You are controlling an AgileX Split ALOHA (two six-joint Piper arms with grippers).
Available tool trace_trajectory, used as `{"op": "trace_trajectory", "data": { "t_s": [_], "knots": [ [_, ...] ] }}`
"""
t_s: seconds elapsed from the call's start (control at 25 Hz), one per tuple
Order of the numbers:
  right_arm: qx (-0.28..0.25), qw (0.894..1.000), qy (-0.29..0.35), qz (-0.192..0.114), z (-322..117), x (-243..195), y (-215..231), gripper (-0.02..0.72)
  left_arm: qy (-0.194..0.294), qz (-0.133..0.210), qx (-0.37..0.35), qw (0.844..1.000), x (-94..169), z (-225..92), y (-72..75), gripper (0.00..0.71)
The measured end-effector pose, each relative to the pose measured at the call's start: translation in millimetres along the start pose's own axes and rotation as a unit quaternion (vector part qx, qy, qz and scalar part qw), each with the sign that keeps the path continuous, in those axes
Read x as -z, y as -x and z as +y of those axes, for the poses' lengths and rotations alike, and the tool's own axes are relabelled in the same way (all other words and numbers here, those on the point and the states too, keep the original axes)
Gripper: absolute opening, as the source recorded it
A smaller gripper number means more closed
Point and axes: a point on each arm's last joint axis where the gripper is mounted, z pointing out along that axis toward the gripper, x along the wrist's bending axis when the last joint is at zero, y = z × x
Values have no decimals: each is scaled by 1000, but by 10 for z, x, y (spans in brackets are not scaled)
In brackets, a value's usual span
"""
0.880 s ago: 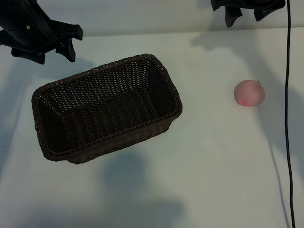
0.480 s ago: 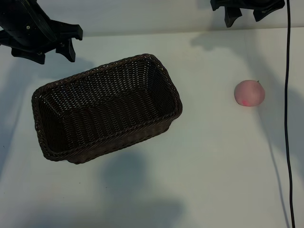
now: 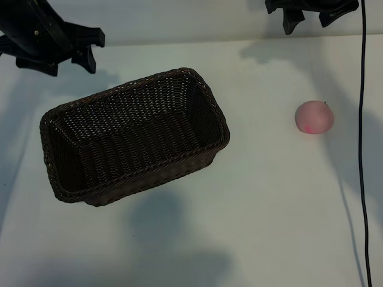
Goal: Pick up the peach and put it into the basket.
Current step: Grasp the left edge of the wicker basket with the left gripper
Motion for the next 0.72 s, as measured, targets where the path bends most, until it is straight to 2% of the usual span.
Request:
{"op": "trace_trajectory", "data": {
  "t_s": [0.16,0.4,0.6,0.72],
  "knots": [
    [0,1000,0,0,0,0,0,599,0,0,2,1000,0,1,0,587],
    [1,1000,0,0,0,0,1,599,-53,17,26,998,4,-100,-7,587],
    [2,1000,0,0,0,0,1,599,-73,37,21,996,1,-198,222,587],
    [2,1000,0,0,0,0,1,599,-66,73,8,995,14,-245,364,587]
  ]
}}
